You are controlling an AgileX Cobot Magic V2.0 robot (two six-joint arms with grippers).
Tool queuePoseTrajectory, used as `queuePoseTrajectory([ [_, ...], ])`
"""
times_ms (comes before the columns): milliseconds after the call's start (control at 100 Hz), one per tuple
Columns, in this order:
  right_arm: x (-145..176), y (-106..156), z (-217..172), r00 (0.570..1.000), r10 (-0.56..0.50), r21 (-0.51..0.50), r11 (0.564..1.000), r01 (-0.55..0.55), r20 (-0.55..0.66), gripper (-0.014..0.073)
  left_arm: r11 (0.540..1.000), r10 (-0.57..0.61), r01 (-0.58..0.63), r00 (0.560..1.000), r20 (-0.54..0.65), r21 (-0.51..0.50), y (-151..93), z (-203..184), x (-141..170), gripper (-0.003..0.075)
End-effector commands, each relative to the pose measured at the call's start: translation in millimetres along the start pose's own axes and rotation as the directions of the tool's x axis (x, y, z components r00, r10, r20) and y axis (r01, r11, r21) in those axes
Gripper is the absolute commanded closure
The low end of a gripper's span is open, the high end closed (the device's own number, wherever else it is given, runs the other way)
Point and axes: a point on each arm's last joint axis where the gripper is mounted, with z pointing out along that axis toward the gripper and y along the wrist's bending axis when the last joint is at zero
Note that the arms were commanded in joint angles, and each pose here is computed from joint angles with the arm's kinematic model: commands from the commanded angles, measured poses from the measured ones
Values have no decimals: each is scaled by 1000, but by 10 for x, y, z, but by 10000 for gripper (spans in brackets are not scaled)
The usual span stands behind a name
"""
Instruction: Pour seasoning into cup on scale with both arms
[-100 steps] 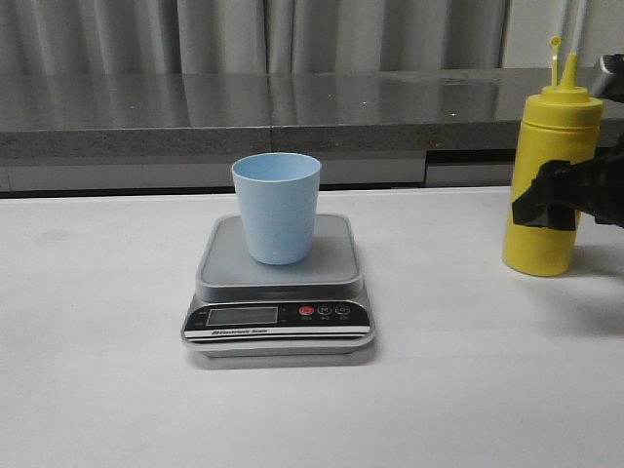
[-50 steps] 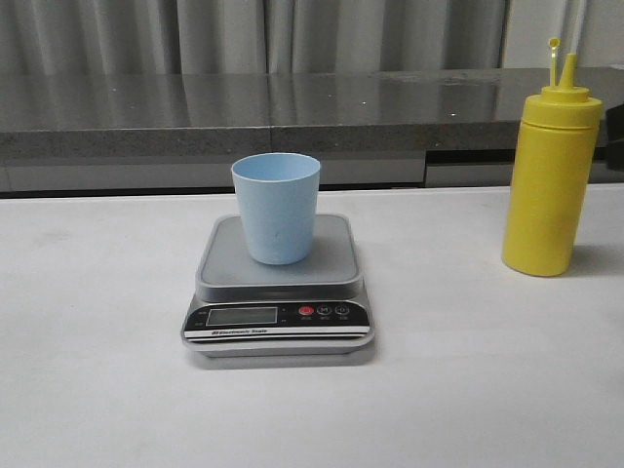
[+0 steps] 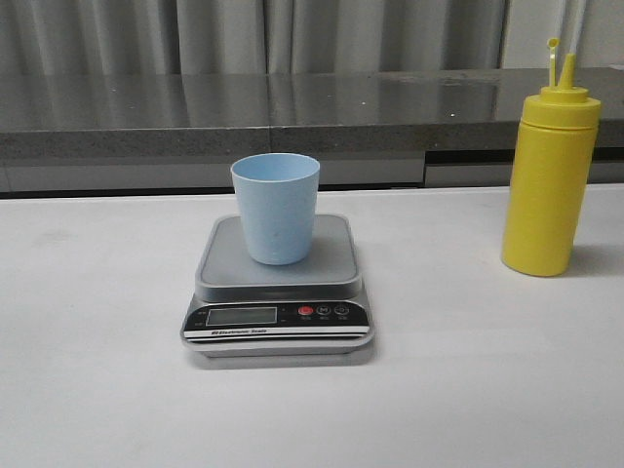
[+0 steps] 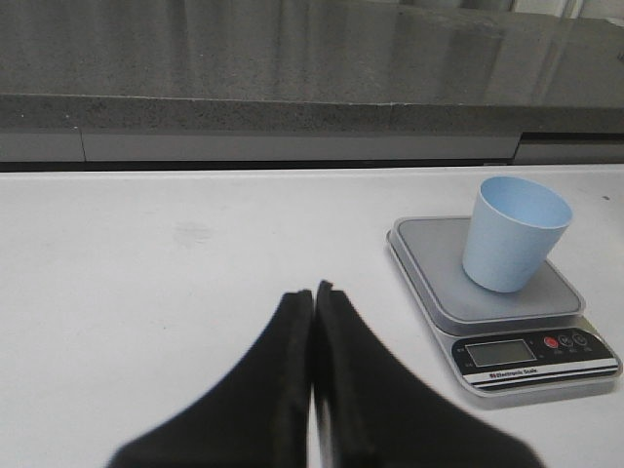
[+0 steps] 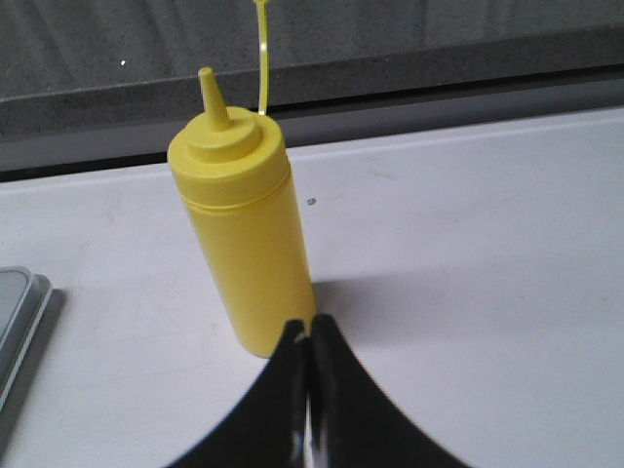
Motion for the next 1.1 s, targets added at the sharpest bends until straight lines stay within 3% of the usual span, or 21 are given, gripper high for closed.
queuePoseTrajectory([
  [0,-127,28,-151,995,12,-21,1000,-10,97,663,1000,-14,14,995,99,9,-17,-23,-154,741],
  [340,-148,21,-534,975,9,-14,1000,-6,224,663,1000,-14,14,995,99,9,-17,-23,-154,741],
  [650,-154,22,-555,972,7,-15,1000,-4,233,663,1000,-14,14,995,99,9,-17,-23,-154,741],
  [1090,-27,6,-826,932,-100,11,995,103,347,663,1000,-14,14,995,99,9,-17,-23,-154,741],
])
